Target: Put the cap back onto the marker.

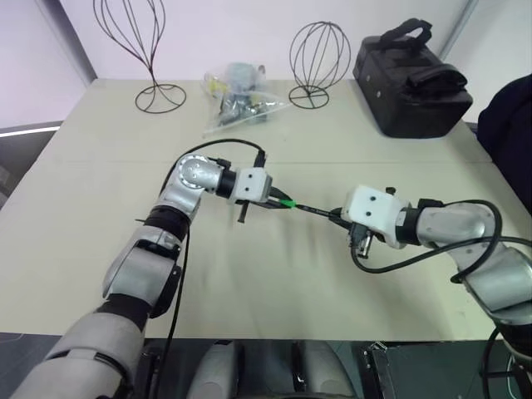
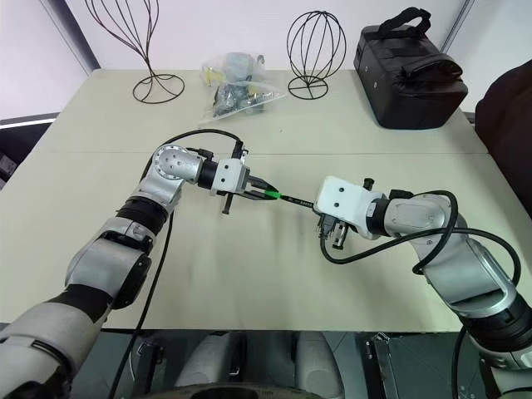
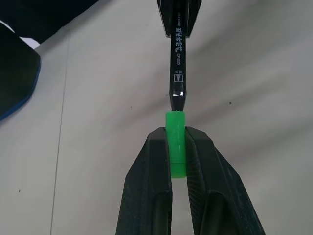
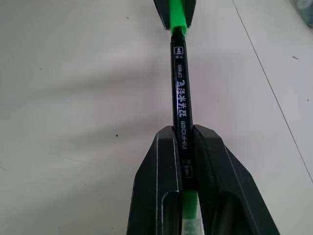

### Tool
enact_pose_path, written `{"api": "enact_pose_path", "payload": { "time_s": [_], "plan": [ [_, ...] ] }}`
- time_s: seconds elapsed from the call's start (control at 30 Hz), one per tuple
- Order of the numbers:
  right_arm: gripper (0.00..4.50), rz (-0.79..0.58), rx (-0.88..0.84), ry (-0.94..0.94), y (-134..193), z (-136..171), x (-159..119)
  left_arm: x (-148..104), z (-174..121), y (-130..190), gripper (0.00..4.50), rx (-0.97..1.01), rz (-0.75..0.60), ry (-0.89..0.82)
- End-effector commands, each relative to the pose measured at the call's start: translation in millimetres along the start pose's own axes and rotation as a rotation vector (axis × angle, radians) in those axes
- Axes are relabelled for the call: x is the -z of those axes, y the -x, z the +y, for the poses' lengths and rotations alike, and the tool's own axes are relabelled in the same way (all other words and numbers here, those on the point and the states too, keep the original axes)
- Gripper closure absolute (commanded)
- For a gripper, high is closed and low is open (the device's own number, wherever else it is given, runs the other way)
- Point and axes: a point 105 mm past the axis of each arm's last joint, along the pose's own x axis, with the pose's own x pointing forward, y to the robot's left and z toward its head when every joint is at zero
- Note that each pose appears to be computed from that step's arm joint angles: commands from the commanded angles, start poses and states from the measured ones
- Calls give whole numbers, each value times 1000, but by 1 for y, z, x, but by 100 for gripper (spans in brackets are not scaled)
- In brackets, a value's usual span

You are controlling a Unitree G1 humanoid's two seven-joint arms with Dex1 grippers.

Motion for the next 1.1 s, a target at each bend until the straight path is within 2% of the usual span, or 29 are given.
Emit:
{"api": "enact_pose_path", "payload": {
  "time_s": [0.03, 0.5, 1.1],
  "plan": [
    [443, -47, 17, 46, 2, -2, -16, -16, 16, 2, 450, -39, -31, -58],
    [443, -53, -15, 96, -7, 2, -21, -21, 6, -4, 450, 16, -68, -63],
    [443, -99, -25, 108, -14, 2, -36, -34, 12, -13, 450, -29, -121, -100]
  ]
}}
